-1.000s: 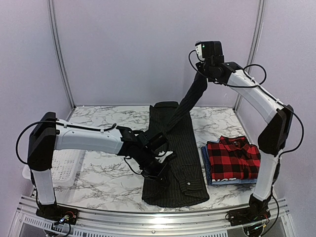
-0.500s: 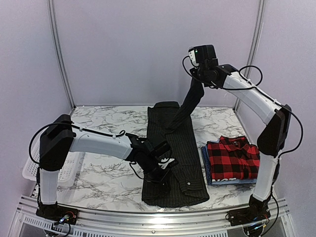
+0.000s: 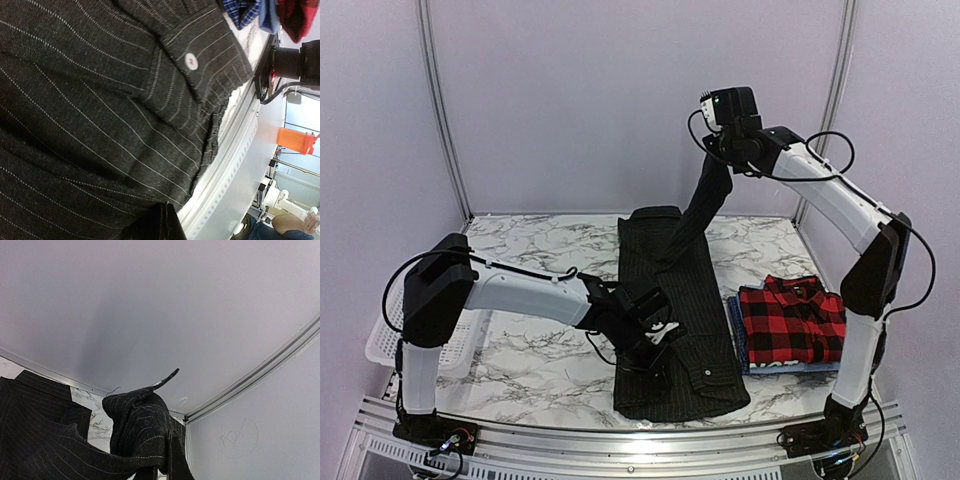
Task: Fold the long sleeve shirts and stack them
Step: Fold the 1/3-folded shirt at the center of the board.
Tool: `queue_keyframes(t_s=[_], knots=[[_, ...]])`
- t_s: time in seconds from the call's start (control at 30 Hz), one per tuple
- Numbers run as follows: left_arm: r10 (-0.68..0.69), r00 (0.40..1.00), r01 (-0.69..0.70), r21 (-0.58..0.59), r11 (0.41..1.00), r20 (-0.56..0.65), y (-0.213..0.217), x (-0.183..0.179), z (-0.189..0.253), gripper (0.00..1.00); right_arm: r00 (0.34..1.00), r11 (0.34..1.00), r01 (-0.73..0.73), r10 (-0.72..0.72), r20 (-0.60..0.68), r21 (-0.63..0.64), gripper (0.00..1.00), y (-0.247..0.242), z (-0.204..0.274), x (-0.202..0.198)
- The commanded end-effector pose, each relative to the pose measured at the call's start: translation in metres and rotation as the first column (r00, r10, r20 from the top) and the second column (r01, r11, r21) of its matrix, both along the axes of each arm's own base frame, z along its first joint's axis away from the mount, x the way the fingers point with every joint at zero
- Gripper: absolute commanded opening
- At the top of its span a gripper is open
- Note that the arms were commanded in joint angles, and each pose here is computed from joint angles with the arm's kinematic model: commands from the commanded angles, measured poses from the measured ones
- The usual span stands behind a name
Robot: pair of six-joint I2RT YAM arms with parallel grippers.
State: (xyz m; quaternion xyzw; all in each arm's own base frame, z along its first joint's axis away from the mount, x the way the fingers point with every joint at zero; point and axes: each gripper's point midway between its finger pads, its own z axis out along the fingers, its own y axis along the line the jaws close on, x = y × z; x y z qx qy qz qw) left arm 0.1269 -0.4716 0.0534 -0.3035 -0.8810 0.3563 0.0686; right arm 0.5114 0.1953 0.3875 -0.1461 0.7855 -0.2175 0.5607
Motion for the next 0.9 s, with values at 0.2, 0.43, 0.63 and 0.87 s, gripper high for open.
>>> queue_keyframes(t_s=[0.2, 0.43, 0.63, 0.87], knots=[[-0.024, 1.000, 0.024, -0.014, 1.000, 0.005, -0.011, 0.000, -0.011, 0.21, 1.000, 0.998, -0.023, 0.024, -0.004, 0.058, 0.00, 0.007, 0.007, -0.023], [0.014, 0.998, -0.007, -0.104, 0.995, 0.065, -0.012, 0.018, 0.038, 0.54, 0.998, 0.996, -0.044, 0.047, -0.039, 0.073, 0.00, 0.013, -0.002, -0.029], [0.103, 0.987, -0.079, -0.184, 0.980, 0.125, 0.007, 0.055, 0.085, 0.64, 0.991, 0.988, -0.094, 0.105, -0.088, 0.121, 0.00, 0.022, -0.014, -0.045], [0.376, 0.903, -0.332, -0.216, 0.918, 0.210, 0.047, 0.179, 0.099, 0.60, 0.954, 0.948, -0.205, 0.249, -0.166, 0.244, 0.00, 0.047, -0.041, -0.074]])
